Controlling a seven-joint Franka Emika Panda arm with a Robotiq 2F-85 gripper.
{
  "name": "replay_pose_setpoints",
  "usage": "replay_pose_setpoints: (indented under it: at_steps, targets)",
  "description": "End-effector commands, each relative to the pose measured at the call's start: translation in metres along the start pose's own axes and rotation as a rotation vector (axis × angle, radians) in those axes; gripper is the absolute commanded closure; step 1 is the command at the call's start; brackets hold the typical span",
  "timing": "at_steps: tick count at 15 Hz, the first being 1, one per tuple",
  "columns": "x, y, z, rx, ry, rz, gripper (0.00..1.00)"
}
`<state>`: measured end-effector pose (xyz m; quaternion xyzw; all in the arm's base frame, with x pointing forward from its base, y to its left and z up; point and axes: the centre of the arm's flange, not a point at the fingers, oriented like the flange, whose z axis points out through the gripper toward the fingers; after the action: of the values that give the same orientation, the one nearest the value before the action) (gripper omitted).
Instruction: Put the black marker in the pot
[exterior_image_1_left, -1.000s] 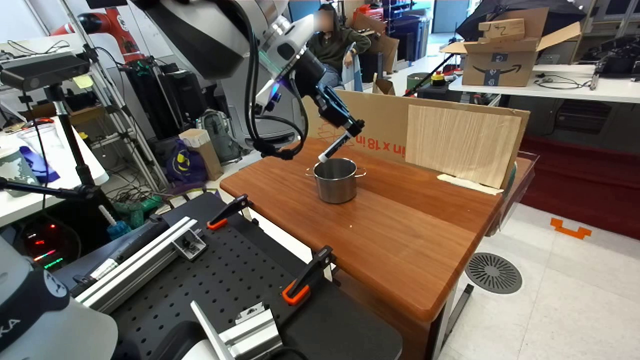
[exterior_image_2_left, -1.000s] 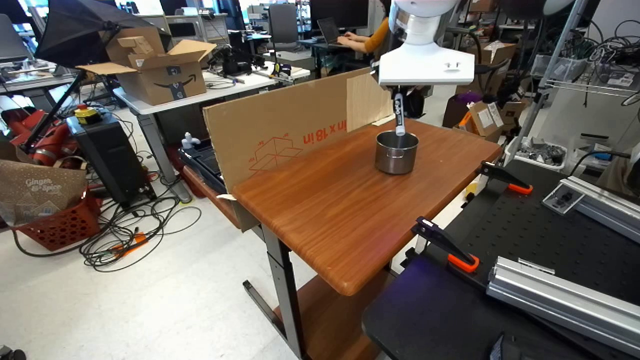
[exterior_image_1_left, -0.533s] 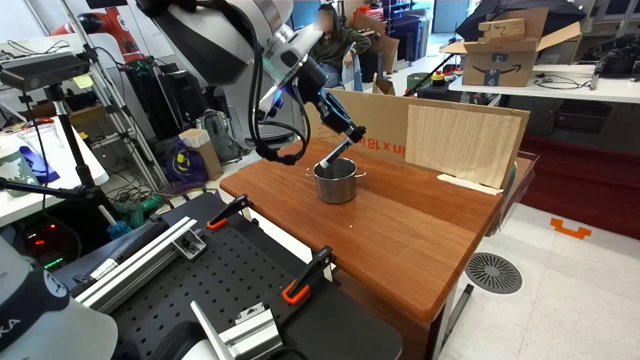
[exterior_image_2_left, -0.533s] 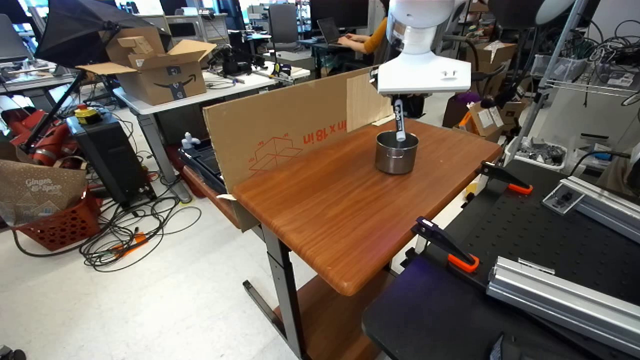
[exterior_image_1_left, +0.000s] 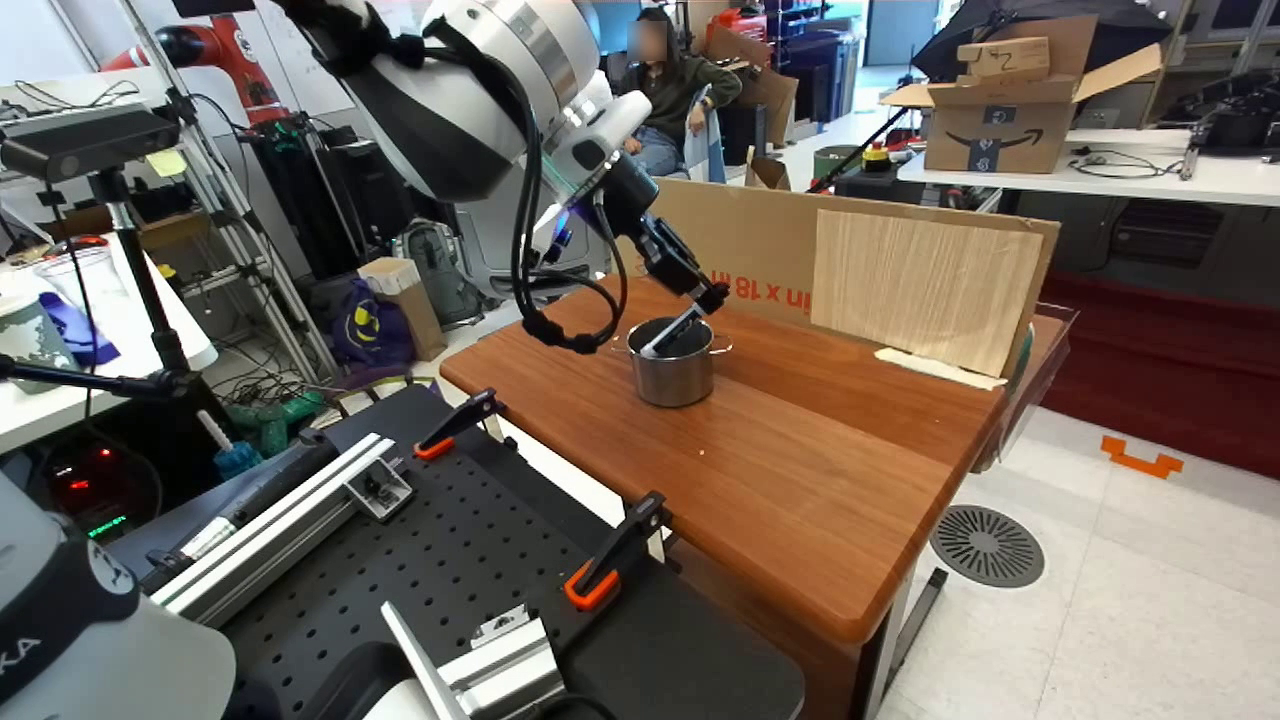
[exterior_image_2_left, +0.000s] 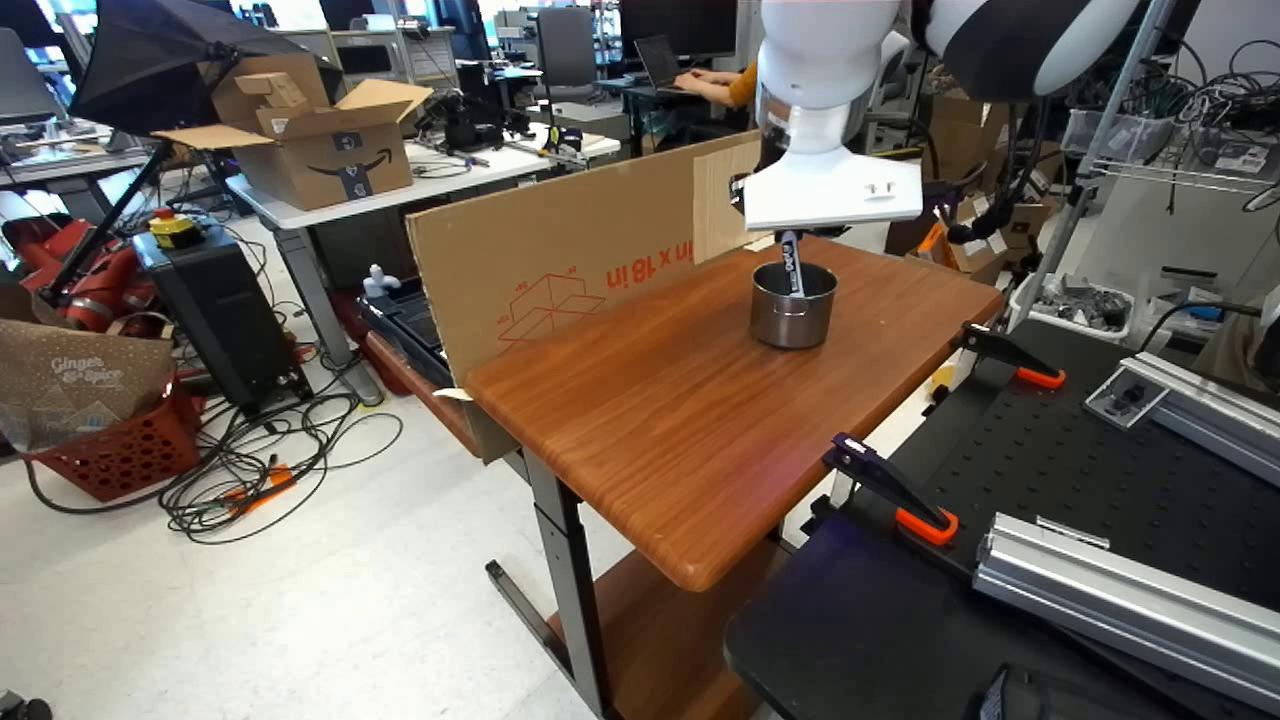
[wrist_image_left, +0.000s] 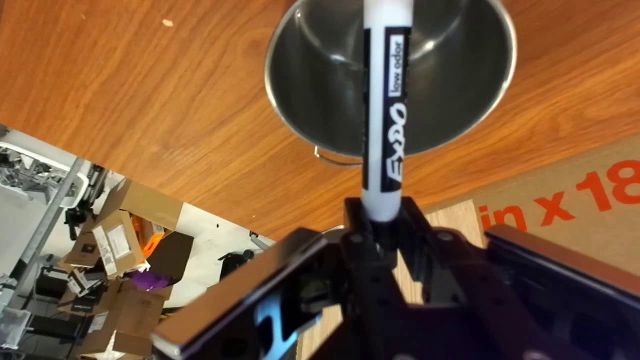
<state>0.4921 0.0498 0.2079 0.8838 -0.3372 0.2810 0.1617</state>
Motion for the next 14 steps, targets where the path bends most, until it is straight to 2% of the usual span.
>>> replay_pose_setpoints:
  at_steps: [1,2,3,5,11,14]
  targets:
    - [-0.001,-0.014,0.010,-0.001,-0.023,-0.014,0.95]
    - [-0.003,-0.016,0.011,-0.005,-0.028,-0.016,0.95]
    - [-0.003,-0.017,0.013,-0.008,-0.036,-0.016,0.55]
    - [-0.003,-0.019,0.014,-0.012,-0.044,-0.020,0.48]
    - [0.000,-0.021,0.012,-0.009,-0.059,-0.021,0.03]
    - [0.004,-0.018,0.004,-0.004,-0.066,-0.018,0.00]
